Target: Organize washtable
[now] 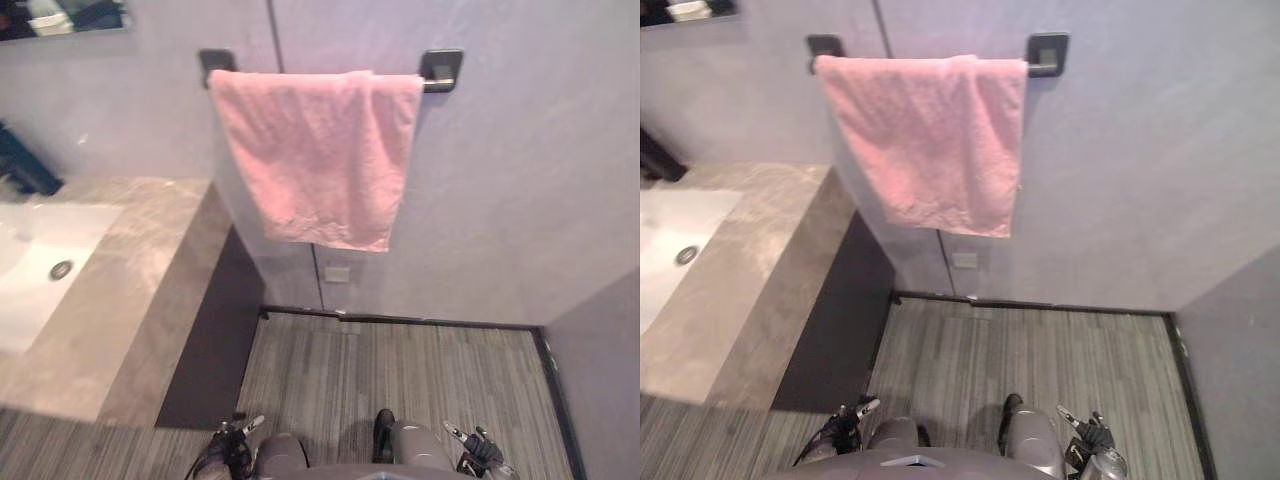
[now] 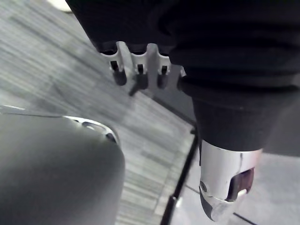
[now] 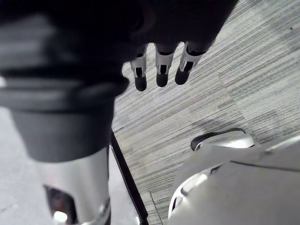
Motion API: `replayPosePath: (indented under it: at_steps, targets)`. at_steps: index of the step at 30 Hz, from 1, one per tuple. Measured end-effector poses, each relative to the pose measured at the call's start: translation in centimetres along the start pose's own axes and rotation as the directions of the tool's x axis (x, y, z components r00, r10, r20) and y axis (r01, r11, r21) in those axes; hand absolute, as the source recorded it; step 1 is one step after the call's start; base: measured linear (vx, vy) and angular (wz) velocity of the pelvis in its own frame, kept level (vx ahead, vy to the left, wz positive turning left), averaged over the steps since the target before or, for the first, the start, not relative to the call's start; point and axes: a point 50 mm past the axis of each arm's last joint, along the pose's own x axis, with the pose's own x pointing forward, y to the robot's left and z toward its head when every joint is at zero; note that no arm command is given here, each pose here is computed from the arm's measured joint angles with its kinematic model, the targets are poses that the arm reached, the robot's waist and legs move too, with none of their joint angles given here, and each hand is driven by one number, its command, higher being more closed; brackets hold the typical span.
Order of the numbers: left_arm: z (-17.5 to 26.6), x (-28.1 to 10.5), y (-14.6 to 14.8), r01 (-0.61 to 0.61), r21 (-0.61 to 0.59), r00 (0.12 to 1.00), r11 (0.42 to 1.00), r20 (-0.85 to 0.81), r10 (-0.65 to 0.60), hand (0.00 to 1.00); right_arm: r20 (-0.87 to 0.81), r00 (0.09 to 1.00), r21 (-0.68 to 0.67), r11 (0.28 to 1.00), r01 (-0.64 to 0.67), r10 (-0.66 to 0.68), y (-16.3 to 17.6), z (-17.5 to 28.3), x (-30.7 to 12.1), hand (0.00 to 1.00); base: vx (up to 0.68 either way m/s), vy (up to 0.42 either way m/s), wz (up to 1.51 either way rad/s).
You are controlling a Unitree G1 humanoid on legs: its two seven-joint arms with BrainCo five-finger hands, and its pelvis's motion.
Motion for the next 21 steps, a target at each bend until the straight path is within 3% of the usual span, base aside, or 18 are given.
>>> replayPosePath:
  at_steps: [6,11,17,21]
  targets:
    - [0.3,0.2,0.3,0.012,0.086,1.0,0.996,-0.013,-0.011,0.0,-0.035,0.999,-0.056,0.998,-0.013,0.011,0.1,-0.9,-0.2,0.0,-0.12,0.074,0.39]
    - [3.2,0.7,-2.7,0.097,0.153,0.991,0.983,0.081,-0.11,0.0,-0.026,0.998,-0.145,0.988,-0.059,0.056,1.0,-0.6,-0.1,0.0,-0.29,0.214,0.1]
    - [2.1,0.6,0.3,0.019,0.137,0.999,0.99,0.045,-0.025,0.0,-0.121,0.992,-0.104,0.993,-0.056,0.044,0.6,-3.9,-1.2,0.0,0.14,0.158,1.21]
    - [2.0,0.6,1.5,-0.02,0.153,0.999,0.988,0.031,0.015,0.0,-0.086,0.993,-0.164,0.982,-0.092,0.079,1.5,-2.6,-0.7,0.0,-0.16,-0.059,1.18]
